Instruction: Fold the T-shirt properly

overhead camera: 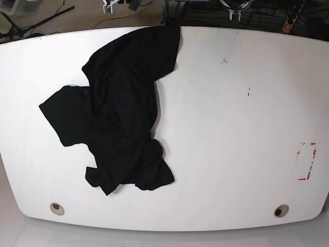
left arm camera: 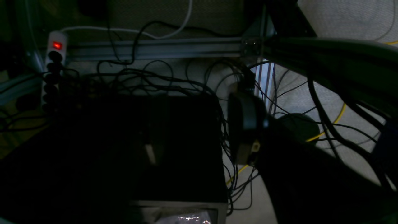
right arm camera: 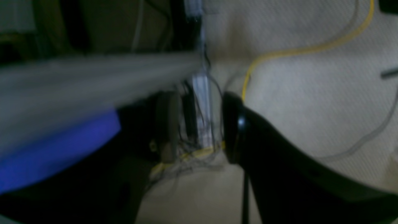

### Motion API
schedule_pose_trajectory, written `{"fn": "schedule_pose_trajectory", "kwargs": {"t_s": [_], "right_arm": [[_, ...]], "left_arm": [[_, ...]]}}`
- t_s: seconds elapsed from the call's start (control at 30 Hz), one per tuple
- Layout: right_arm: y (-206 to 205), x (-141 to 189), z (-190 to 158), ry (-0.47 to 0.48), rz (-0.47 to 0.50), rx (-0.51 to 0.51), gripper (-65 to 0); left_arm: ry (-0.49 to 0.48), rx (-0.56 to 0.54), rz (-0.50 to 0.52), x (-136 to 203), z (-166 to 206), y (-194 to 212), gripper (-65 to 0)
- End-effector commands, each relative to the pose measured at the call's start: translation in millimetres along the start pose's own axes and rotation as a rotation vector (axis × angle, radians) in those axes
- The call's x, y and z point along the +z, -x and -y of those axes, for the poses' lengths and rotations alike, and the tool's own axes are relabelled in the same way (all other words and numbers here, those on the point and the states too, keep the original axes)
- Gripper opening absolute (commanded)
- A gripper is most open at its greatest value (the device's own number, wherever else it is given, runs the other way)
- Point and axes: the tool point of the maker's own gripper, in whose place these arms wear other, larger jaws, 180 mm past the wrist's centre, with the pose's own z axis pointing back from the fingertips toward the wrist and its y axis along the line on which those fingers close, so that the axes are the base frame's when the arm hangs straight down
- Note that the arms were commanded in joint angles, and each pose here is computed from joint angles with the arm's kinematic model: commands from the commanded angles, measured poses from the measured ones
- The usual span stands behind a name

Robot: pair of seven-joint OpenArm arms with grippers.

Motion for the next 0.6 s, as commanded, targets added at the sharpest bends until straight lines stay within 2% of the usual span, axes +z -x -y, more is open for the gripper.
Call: {"fn": "schedule_pose_trajectory", "kwargs": {"t_s": [0.0,0.2,0.47,0.57], "right_arm": [[-5.2,12.4,-0.2,-0.005,0.045,0.012,-43.3],[2.5,50.3,-6.9,0.013,0.106,0.005,-43.3],[13.0,101.9,-22.8,0.000,0.073,0.071,-43.3],[6.2,119.9,-30.5,-0.013,0.098,0.066,-43.3]], "left_arm": [[-0.001,-0.003,0.016,11.4,-0.1,5.8,-37.5],[0.018,-0.016,0.080,49.4,6.6,8.5,-37.5],[0.001,-0.038,0.180,111.1,-5.9,-4.6,-37.5],[-0.006,-0.048,0.212,132.5,-10.3,-12.0,-37.5]]}}
